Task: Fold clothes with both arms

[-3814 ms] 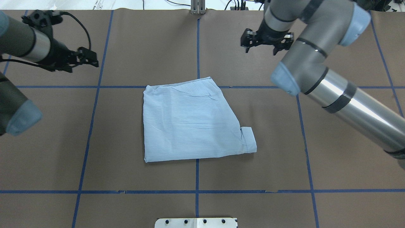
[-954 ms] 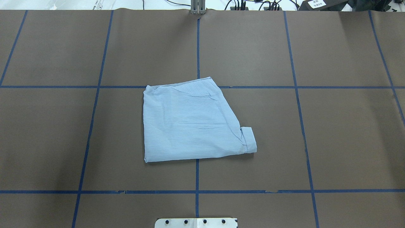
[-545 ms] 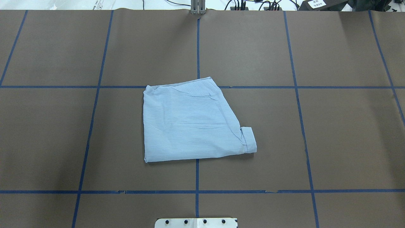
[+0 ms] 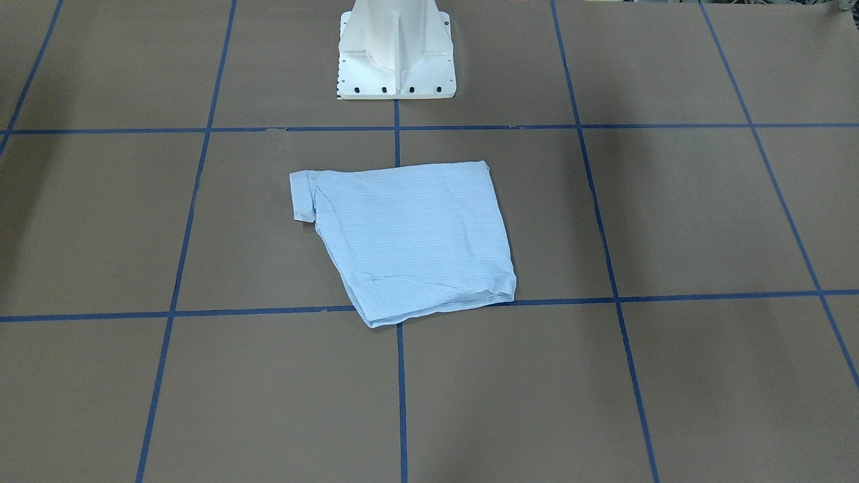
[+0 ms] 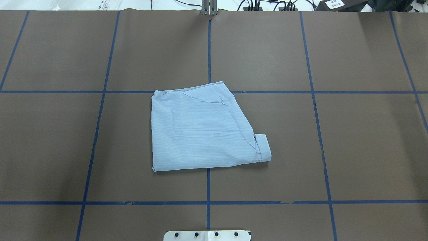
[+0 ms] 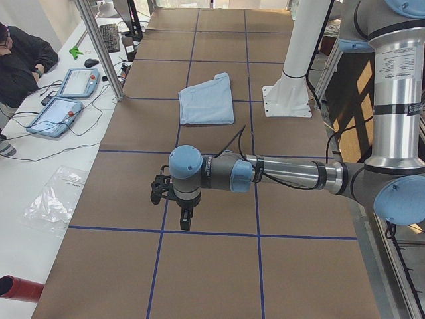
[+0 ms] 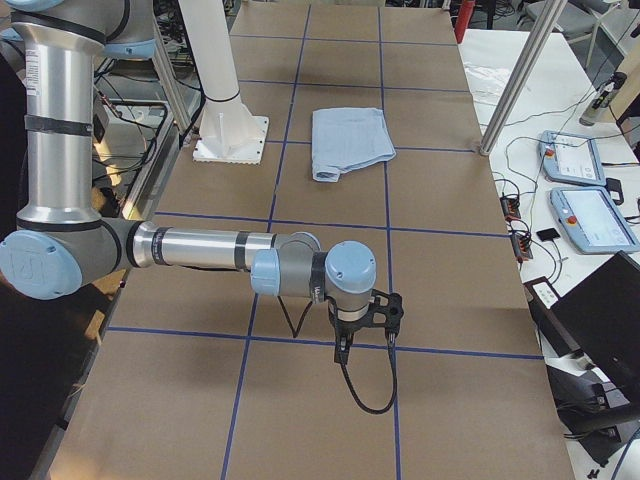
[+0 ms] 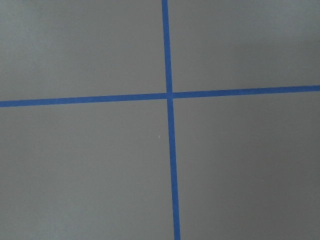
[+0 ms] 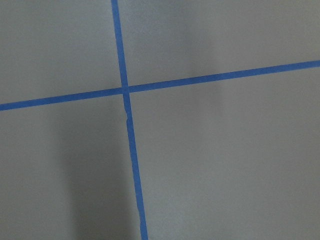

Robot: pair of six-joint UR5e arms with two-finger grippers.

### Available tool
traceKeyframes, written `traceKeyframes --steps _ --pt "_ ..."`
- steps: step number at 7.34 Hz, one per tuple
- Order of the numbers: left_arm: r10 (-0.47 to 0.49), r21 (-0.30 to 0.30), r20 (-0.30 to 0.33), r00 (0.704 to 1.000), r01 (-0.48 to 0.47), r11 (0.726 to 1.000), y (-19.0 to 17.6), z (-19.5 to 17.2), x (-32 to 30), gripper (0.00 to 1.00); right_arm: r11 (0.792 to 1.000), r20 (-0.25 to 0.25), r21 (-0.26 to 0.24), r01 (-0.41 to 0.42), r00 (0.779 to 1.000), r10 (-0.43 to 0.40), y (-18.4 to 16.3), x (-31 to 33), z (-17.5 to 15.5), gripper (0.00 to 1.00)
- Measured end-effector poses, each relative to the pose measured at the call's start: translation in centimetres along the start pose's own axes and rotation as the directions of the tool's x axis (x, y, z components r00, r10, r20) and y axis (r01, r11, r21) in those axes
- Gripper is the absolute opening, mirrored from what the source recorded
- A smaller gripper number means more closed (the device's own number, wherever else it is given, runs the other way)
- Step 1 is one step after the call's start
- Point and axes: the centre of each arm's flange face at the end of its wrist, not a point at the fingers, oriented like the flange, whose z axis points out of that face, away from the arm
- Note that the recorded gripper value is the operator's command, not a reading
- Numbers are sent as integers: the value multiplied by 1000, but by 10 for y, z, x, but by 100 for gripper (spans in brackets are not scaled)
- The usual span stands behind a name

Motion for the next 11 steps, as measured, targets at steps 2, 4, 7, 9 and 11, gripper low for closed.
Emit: traceKeyframes --steps 2,4,7,9,11 --pt "6 1 -6 1000 -6 1000 0 0 1 100 1000 -2 -12 0 1000 0 1 -1 4 100" --pt "7 2 -10 1000 -7 1000 0 -1 2 100 1000 0 -15 -1 1000 1 1 -2 5 100" --pt "8 3 -11 1000 -8 1000 0 -2 2 100 1000 8 -18 -7 1000 7 1 -2 5 100" --pt "7 3 -12 1000 -7 1000 0 -1 2 100 1000 13 -21 -12 1000 12 1 -2 7 100" --pt "5 -1 -13 1000 -5 1000 0 0 1 100 1000 15 -24 -14 1000 14 2 -2 8 100"
